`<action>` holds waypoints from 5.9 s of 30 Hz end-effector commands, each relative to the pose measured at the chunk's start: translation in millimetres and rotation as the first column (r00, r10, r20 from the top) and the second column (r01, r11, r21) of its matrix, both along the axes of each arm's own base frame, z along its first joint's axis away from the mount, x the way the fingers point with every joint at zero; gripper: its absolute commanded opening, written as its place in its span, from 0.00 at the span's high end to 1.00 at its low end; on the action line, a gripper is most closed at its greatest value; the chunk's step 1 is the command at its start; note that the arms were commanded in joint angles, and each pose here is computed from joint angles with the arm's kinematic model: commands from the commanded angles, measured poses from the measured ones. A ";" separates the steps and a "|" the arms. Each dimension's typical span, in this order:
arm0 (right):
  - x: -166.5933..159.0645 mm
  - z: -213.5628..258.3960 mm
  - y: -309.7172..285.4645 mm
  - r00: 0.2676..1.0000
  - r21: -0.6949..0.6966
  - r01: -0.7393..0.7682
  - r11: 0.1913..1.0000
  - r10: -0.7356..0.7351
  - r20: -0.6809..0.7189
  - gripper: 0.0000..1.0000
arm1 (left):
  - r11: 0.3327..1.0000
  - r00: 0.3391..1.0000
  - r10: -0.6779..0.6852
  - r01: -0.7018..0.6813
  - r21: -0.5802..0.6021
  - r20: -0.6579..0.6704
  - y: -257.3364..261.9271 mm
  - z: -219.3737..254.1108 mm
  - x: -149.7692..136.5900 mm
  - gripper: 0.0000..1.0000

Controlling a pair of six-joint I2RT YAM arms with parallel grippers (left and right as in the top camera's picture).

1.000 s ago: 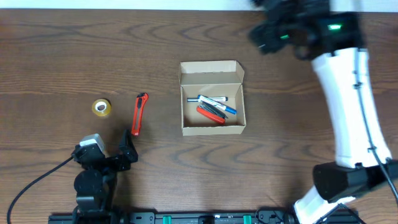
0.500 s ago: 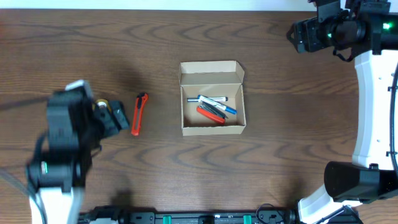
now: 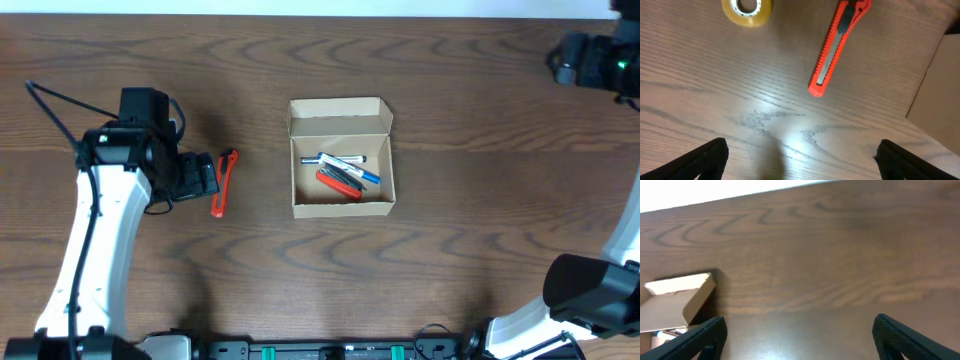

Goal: Pack container
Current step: 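Move the left gripper over the orange box cutter, then lower the left gripper and grasp the orange box cutter, then carry the box cutter right into the cardboard box and release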

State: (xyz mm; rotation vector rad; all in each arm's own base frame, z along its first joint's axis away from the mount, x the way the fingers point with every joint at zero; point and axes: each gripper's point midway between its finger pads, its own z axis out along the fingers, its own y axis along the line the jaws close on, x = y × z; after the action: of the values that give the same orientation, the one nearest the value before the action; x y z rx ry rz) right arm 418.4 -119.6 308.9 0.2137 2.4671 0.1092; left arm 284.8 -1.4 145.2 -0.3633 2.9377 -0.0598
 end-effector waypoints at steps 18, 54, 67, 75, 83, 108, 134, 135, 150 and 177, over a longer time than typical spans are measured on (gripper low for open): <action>-15.4 -42.7 27.2 0.990 0.106 -0.046 0.993 0.060 -0.128 0.14 | 0.990 0.994 0.088 -0.080 0.118 -0.066 50.9 6.5 68.7 0.04; -13.5 -49.3 51.0 0.981 0.116 -0.109 0.987 0.126 -0.145 0.17 | 0.934 0.926 -0.355 0.347 -0.083 -0.124 -59.7 -91.8 62.6 0.05; -20.9 -52.9 53.3 0.975 0.127 -0.111 0.986 0.132 -0.177 0.20 | 0.944 0.943 -0.330 0.328 -0.045 -0.045 -53.5 -98.8 51.1 0.05; -26.0 -55.1 54.8 0.970 0.129 -0.122 0.984 0.146 -0.196 0.20 | 0.949 0.949 -0.313 0.312 -0.050 -0.031 -47.4 -112.5 49.7 0.05; -26.9 -55.4 55.2 0.969 0.131 -0.122 0.984 0.147 -0.200 0.20 | 0.955 0.956 -0.293 0.292 -0.047 -0.016 -35.6 -115.6 56.0 0.05; -27.6 -55.8 55.3 0.966 0.123 -0.138 0.983 0.161 -0.201 0.20 | 0.924 0.921 -0.380 0.373 -0.085 -0.084 -40.6 -149.9 50.4 0.05; -29.2 -56.4 55.7 0.962 0.116 -0.158 0.981 0.179 -0.204 0.21 | 0.925 0.917 -0.376 0.379 -0.003 -0.132 -37.8 -157.5 48.0 0.03; -29.2 -56.4 55.7 0.962 0.116 -0.158 0.981 0.179 -0.205 0.21 | 0.925 0.916 -0.378 0.381 -0.005 -0.137 -38.6 -159.0 47.1 0.03; -29.3 -56.5 55.6 0.962 0.115 -0.161 0.980 0.182 -0.205 0.21 | 0.925 0.912 -0.379 0.377 -0.046 -0.156 -44.9 -163.4 40.8 0.94; -29.1 -56.4 55.8 0.961 0.112 -0.167 0.980 0.187 -0.203 0.22 | 0.652 0.685 -0.637 0.724 -0.227 0.354 -148.7 35.5 98.7 0.94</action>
State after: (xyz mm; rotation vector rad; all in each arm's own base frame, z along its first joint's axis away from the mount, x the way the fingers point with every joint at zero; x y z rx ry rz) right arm 391.0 -70.1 249.0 0.0805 2.7024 0.2825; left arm 390.3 -107.9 132.6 0.4074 2.8245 -0.4712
